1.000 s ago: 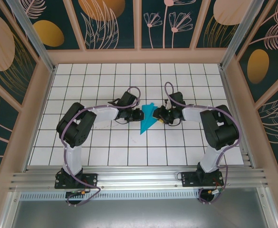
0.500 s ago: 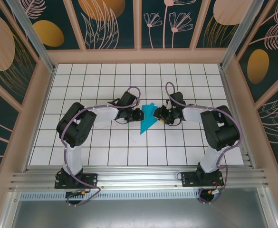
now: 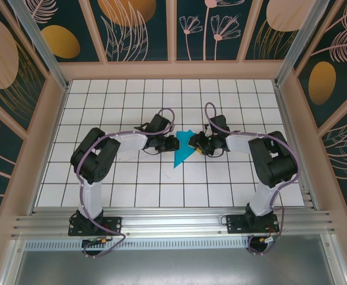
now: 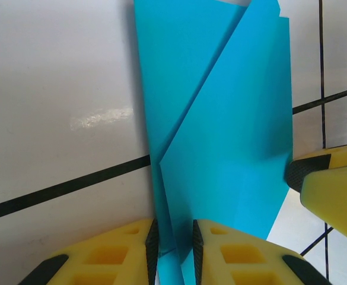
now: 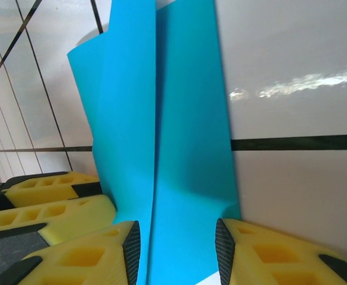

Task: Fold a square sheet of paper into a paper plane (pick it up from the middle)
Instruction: Turn over the paper at the center of the table.

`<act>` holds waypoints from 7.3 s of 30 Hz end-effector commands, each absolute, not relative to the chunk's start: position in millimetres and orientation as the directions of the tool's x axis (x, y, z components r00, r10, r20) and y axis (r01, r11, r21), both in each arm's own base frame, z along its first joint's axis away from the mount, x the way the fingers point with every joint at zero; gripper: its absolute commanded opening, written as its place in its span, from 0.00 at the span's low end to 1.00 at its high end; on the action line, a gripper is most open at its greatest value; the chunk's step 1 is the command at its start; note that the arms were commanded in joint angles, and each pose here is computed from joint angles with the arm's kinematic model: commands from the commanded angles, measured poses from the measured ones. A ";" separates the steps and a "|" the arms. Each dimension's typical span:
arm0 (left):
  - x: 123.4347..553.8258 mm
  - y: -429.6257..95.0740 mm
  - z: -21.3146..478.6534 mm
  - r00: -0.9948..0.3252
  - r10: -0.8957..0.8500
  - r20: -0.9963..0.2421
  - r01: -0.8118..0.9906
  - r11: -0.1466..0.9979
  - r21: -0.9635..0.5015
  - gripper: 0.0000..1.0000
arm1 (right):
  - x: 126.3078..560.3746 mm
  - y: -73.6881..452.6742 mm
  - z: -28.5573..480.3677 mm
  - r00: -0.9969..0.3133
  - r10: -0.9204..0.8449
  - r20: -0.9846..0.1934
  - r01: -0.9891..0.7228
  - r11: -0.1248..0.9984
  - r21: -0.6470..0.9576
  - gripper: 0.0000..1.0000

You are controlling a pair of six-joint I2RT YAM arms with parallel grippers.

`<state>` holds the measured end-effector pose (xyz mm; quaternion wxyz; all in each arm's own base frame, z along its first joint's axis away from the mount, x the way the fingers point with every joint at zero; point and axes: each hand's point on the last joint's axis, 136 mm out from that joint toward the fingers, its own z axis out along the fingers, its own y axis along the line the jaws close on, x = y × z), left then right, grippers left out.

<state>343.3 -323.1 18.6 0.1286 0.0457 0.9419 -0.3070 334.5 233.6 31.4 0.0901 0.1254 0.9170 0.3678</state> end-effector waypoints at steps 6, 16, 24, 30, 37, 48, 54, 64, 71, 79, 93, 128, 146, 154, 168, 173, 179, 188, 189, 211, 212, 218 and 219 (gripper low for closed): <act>322.6 -327.5 -1.1 -0.982 0.032 -0.186 0.137 0.802 -0.582 0.26 | 343.7 235.2 46.2 -0.949 0.295 -0.109 0.130 0.682 0.720 0.42; 321.4 -330.5 5.6 -0.982 0.004 -0.189 0.119 0.790 -0.602 0.26 | 333.8 207.5 38.0 -0.939 0.324 -0.119 0.180 0.754 0.632 0.43; 322.0 -330.5 2.0 -0.983 0.005 -0.183 0.115 0.793 -0.599 0.26 | 327.6 215.7 23.9 -0.946 0.316 -0.070 0.197 0.735 0.649 0.44; 320.0 -331.8 0.9 -0.984 0.010 -0.176 0.116 0.788 -0.604 0.26 | 324.9 223.1 15.7 -0.952 0.305 -0.034 0.206 0.716 0.667 0.43; 317.5 -336.1 2.3 -0.986 0.013 -0.168 0.116 0.773 -0.624 0.26 | 326.2 231.0 19.4 -0.951 0.307 -0.026 0.206 0.696 0.687 0.42; 313.2 -338.6 1.6 -0.987 0.014 -0.161 0.113 0.770 -0.627 0.26 | 330.1 232.5 28.6 -0.952 0.303 -0.042 0.184 0.677 0.712 0.42; 311.8 -339.9 1.9 -0.988 0.009 -0.155 0.107 0.763 -0.638 0.26 | 334.2 242.5 39.3 -0.955 0.293 -0.038 0.160 0.623 0.766 0.44; 311.7 -338.0 1.4 -0.987 -0.012 -0.157 0.093 0.762 -0.640 0.25 | 339.0 251.7 46.6 -0.958 0.283 -0.046 0.132 0.576 0.807 0.46; 313.5 -333.1 0.1 -0.985 -0.058 -0.161 0.060 0.767 -0.639 0.25 | 327.0 247.8 42.6 -0.953 0.303 -0.027 0.155 0.561 0.813 0.48; 313.0 -331.8 -1.0 -0.984 -0.089 -0.157 0.036 0.758 -0.652 0.24 | 321.7 256.1 52.7 -0.948 0.315 -0.033 0.141 0.513 0.847 0.49; 312.5 -327.9 -3.1 -0.982 -0.093 -0.162 0.031 0.772 -0.635 0.22 | 341.5 263.0 44.4 -0.958 0.273 -0.084 0.088 0.561 0.823 0.34; 338.2 -248.8 100.4 -0.770 -0.346 -0.536 0.014 0.831 -0.556 0.37 | 351.3 198.3 82.1 -0.932 0.047 -0.359 -0.041 0.971 0.235 0.08; 307.7 -111.8 136.6 -0.396 -0.630 -0.668 -0.304 0.776 -0.552 0.53 | 320.4 218.8 69.0 -0.909 -0.263 -0.323 -0.112 0.901 -0.419 0.06; 296.2 -96.3 148.6 -0.343 -0.645 -0.683 -0.303 0.764 -0.570 0.58 | 310.7 287.7 31.0 -0.923 -0.302 -0.241 -0.217 0.921 -0.323 0.16; 306.0 -132.4 142.7 -0.474 -0.588 -0.655 -0.200 0.796 -0.571 0.62 | 297.7 355.2 154.5 -0.866 -0.161 -0.473 -0.347 0.876 0.337 0.81; 314.4 -174.6 132.5 -0.606 -0.521 -0.601 -0.092 0.796 -0.598 0.61 | 299.3 299.8 174.9 -0.879 0.034 -0.476 -0.301 0.735 0.608 0.64; 320.9 -231.6 108.8 -0.767 -0.429 -0.477 -0.005 0.747 -0.664 0.56 | 279.6 266.1 137.8 -0.937 0.035 -0.346 -0.256 0.606 0.753 0.25; 323.1 -250.0 81.9 -0.830 -0.417 -0.369 -0.061 0.727 -0.684 0.56 | 273.6 279.2 97.5 -0.968 -0.033 -0.247 -0.219 0.589 0.778 0.07; 322.7 -251.5 80.2 -0.836 -0.413 -0.362 -0.063 0.727 -0.684 0.56 | 274.0 280.9 94.7 -0.969 -0.039 -0.244 -0.220 0.592 0.775 0.07; 320.6 -257.2 67.3 -0.865 -0.382 -0.326 -0.072 0.737 -0.672 0.56 | 284.0 269.3 16.7 -0.994 -0.007 -0.106 -0.085 0.647 0.757 0.09; 320.4 -257.8 67.3 -0.866 -0.381 -0.324 -0.072 0.735 -0.674 0.57 | 282.5 267.4 14.5 -0.995 0.000 -0.096 -0.074 0.641 0.764 0.09; 319.2 -265.1 70.1 -0.878 -0.378 -0.293 -0.073 0.712 -0.699 0.58 | 277.6 260.1 7.2 -0.998 0.024 -0.065 -0.036 0.623 0.781 0.10; 319.0 -266.3 69.9 -0.882 -0.381 -0.279 -0.083 0.707 -0.703 0.59 | 277.2 259.7 5.9 -0.998 0.025 -0.062 -0.032 0.624 0.781 0.10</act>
